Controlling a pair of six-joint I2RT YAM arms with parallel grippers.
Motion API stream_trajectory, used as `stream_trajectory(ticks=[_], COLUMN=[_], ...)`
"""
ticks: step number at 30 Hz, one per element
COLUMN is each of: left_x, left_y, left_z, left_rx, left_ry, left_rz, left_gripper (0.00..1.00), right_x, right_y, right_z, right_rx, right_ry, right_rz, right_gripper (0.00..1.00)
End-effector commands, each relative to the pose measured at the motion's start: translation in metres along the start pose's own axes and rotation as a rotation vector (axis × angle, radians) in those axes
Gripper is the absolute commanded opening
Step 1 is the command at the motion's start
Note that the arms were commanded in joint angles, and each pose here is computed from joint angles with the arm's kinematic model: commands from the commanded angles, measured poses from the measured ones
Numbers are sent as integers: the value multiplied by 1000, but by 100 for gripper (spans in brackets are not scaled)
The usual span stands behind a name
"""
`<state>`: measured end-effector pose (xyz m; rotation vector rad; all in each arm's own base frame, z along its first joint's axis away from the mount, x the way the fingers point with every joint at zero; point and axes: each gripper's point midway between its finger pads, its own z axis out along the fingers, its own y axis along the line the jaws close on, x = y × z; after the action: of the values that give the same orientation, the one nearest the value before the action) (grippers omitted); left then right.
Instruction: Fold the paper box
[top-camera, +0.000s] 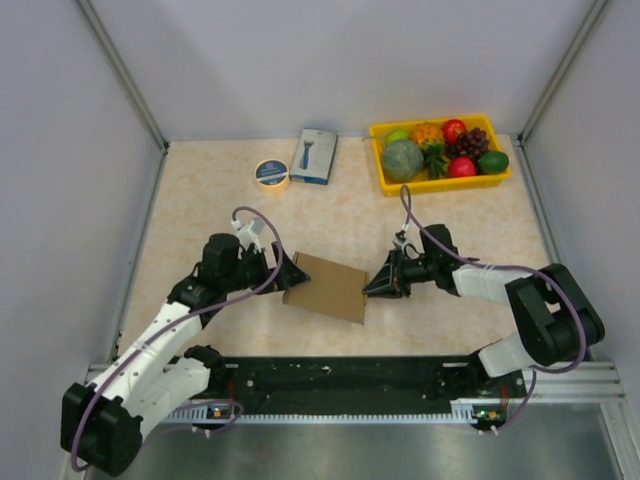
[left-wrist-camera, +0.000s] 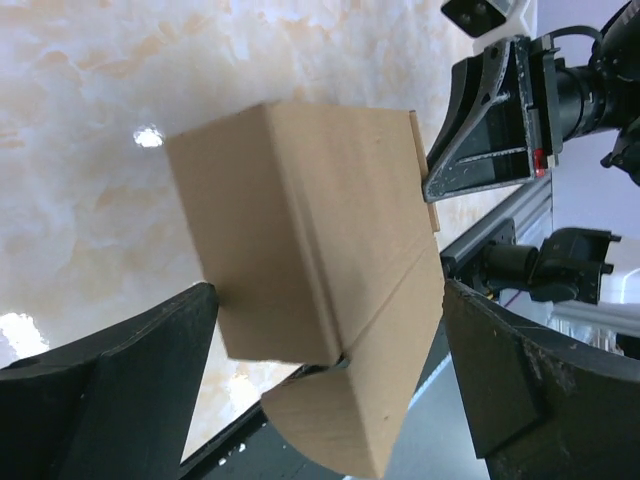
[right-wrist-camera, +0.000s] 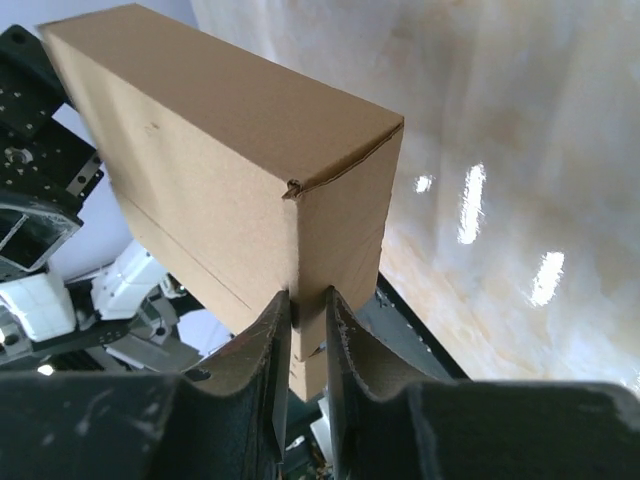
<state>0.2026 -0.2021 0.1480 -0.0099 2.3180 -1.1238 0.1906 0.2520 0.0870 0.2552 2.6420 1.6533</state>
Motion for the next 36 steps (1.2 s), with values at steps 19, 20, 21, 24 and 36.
stream_trajectory(ticks=[19,20,21,24,36], left_x=[-14,-12,-11,-6,-18], left_y=[-4,-5,-4,-4,10], left_z=[6,8,13,20,12], left_rx=[110,120,132,154,59], left_ry=[-129,-114,-98,-57,-137], left_rz=[-147,-151,-149,-178,-281], left_gripper=[98,98,98,93,60], right_x=[-18,-19,-19,-18,-19], right_y=[31,32,33,33,47], right_z=[-4,-4,-4,-4,-13], right_rx=[-75,-78,-80,-83,-76], right_ry=[31,33,33,37,8], right_rz=[-48,-51,-54,-57,-203], right_gripper=[0,0,0,0,16])
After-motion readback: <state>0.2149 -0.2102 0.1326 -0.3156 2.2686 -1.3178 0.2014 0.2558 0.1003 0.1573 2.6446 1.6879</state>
